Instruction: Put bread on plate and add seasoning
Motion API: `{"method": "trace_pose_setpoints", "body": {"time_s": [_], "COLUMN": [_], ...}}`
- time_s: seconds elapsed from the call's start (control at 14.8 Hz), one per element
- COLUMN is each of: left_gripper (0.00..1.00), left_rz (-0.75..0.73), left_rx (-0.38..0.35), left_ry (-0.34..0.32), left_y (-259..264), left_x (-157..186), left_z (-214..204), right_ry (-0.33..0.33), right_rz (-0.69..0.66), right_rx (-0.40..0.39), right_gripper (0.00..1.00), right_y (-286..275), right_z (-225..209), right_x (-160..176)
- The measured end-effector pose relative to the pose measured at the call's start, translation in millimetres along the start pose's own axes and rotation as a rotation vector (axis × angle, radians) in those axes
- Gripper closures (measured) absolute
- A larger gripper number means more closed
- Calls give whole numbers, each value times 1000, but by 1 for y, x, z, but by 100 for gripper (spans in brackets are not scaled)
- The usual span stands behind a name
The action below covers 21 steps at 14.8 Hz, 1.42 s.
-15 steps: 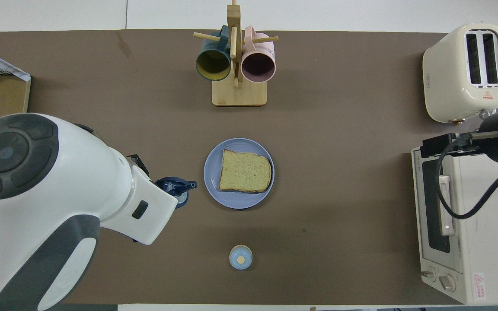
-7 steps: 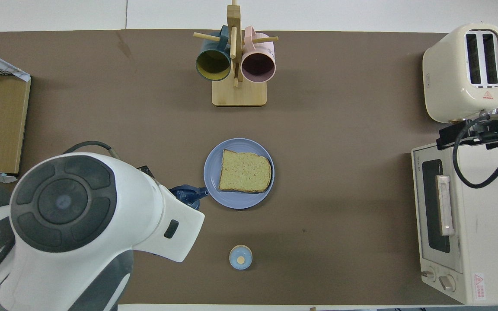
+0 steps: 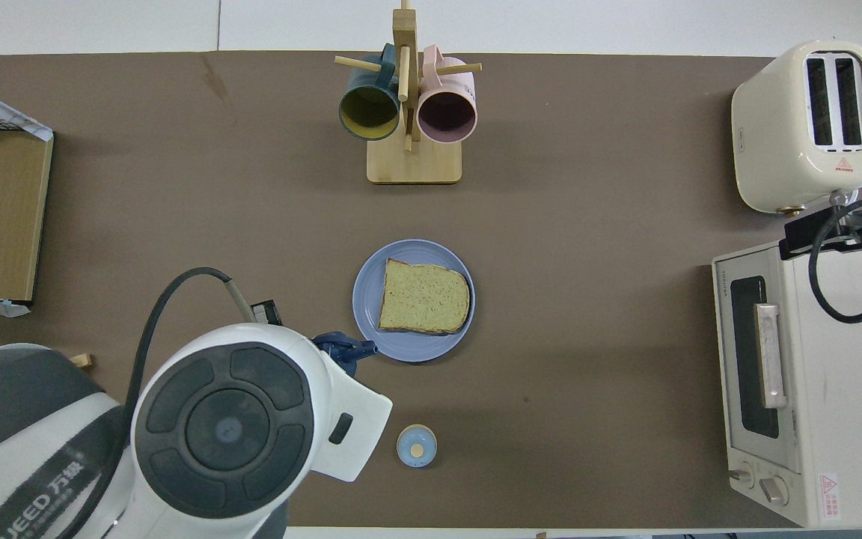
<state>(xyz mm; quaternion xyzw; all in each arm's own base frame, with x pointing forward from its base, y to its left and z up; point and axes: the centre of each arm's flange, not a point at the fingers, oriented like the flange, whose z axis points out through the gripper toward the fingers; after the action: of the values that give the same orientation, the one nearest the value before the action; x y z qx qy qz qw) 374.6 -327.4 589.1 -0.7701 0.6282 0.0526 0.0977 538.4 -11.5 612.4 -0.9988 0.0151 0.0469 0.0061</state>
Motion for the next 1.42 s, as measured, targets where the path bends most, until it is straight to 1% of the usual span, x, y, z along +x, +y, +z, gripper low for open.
{"method": "trace_pose_setpoints", "body": {"time_s": [0.27, 0.47, 0.81, 1.15, 1.42], "left_gripper": [65, 65, 65, 65, 65], "left_rz": [17, 38, 69, 104, 108], "left_rx": [47, 90, 157, 230, 273], "left_ry": [-75, -142, -236, -315, -367], "left_y": [10, 11, 21, 40, 42], "left_x": [11, 19, 64, 102, 124], "left_z": [8, 17, 45, 73, 96], "right_ry": [0, 1, 12, 11, 7], "right_rz": [0, 0, 4, 39, 21], "right_rx": [-13, -51, -57, -42, -21], "right_gripper": [0, 0, 0, 0, 0], "right_y": [1, 4, 7, 32, 62], "right_z": [0, 0, -1, -1, -1], "right_x": [0, 0, 1, 1, -2]}}
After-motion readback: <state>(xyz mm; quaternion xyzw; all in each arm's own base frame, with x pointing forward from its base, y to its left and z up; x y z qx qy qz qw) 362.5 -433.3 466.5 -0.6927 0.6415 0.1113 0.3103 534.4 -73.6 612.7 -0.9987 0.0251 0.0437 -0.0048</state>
